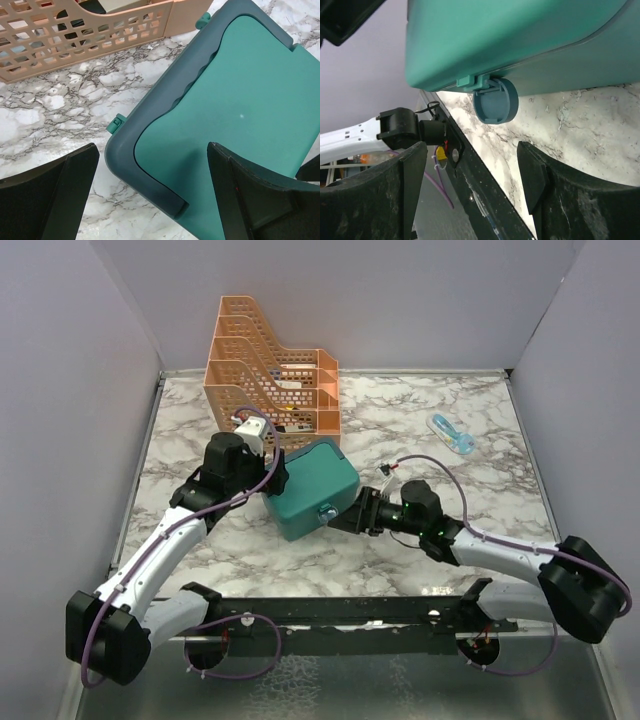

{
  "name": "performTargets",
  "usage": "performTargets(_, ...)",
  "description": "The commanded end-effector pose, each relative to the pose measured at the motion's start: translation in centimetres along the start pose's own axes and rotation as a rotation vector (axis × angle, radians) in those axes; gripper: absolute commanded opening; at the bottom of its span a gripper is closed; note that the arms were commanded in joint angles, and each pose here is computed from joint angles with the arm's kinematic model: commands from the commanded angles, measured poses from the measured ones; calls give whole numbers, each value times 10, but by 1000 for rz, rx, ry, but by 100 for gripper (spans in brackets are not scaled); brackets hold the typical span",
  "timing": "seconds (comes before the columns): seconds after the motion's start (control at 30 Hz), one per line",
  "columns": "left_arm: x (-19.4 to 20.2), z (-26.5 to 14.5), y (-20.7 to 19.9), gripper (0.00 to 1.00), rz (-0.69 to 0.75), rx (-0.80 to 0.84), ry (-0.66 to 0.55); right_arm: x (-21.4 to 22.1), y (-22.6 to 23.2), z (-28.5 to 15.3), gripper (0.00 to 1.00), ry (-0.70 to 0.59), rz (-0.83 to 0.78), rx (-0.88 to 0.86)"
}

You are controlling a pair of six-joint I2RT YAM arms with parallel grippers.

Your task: Organize the medicine kit

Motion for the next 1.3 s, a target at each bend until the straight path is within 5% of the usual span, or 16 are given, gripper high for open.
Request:
performTargets(0.0, -6, -2, -4, 93, 36, 45, -28, -3, 6, 15, 74, -61, 3, -51)
performTargets(1.27, 28, 4, -2, 87, 29, 50, 44, -18, 35, 42, 71, -80, 69, -182)
Point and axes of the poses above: each gripper's point midway between its finger pads, its own z axis out along the fingers, its own y axis along the line the jaws close on, x = y × z, the point moved 8 cm from there along -z, back along the fingers, and after that the axes turned 6 degrees about z, right-handed, at the moved point
